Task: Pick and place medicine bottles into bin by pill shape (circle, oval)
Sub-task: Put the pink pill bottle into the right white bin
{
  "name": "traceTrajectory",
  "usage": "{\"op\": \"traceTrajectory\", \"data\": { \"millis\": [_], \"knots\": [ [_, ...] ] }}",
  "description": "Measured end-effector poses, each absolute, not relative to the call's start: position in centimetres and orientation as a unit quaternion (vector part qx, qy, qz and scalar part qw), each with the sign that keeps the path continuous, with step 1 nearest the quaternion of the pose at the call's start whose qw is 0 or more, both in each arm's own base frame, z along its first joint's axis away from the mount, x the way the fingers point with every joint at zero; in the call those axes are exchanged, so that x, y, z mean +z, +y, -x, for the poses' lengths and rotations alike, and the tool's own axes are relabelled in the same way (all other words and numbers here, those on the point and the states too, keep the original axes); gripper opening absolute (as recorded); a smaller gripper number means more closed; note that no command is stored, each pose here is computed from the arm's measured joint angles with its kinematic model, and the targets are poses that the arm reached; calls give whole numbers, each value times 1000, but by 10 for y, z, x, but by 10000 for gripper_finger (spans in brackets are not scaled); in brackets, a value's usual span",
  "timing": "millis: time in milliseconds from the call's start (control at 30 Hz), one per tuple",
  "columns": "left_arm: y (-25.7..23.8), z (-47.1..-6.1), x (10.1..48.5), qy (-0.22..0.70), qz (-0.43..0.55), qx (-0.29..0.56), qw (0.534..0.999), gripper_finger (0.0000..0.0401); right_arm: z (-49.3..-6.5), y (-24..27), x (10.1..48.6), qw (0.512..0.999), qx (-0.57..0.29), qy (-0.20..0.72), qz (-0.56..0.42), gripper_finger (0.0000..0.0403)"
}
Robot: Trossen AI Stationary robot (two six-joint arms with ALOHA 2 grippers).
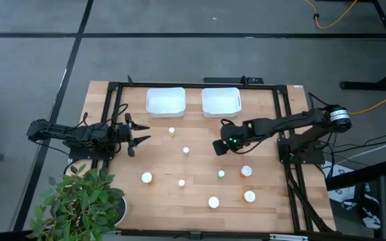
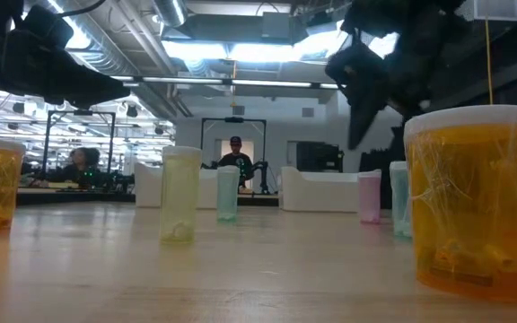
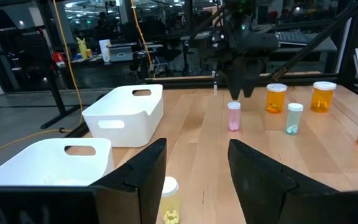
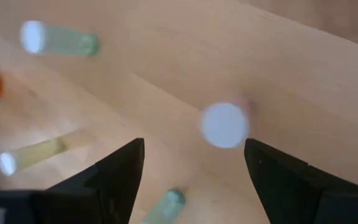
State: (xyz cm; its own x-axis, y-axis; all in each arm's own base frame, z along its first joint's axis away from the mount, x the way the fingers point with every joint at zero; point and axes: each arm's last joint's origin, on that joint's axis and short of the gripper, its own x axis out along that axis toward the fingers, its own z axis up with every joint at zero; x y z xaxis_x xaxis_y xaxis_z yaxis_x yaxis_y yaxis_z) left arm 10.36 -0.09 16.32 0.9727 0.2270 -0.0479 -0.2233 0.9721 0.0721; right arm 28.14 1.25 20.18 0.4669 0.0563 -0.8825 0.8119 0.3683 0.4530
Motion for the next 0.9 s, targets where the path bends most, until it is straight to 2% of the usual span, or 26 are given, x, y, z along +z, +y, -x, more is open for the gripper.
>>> {"op": "traceTrajectory", "data": {
  "millis": [267,367,900],
  "knots": [
    [-1,-104,163,28,-34,113,993,166,-300,8,246,702,-363,467,-397,279],
    [-1,-104,163,28,-34,113,993,166,-307,7,253,707,-366,480,-368,279],
    [-1,-104,163,28,-33,113,993,166,-329,12,197,655,-357,577,-332,279]
  ]
}}
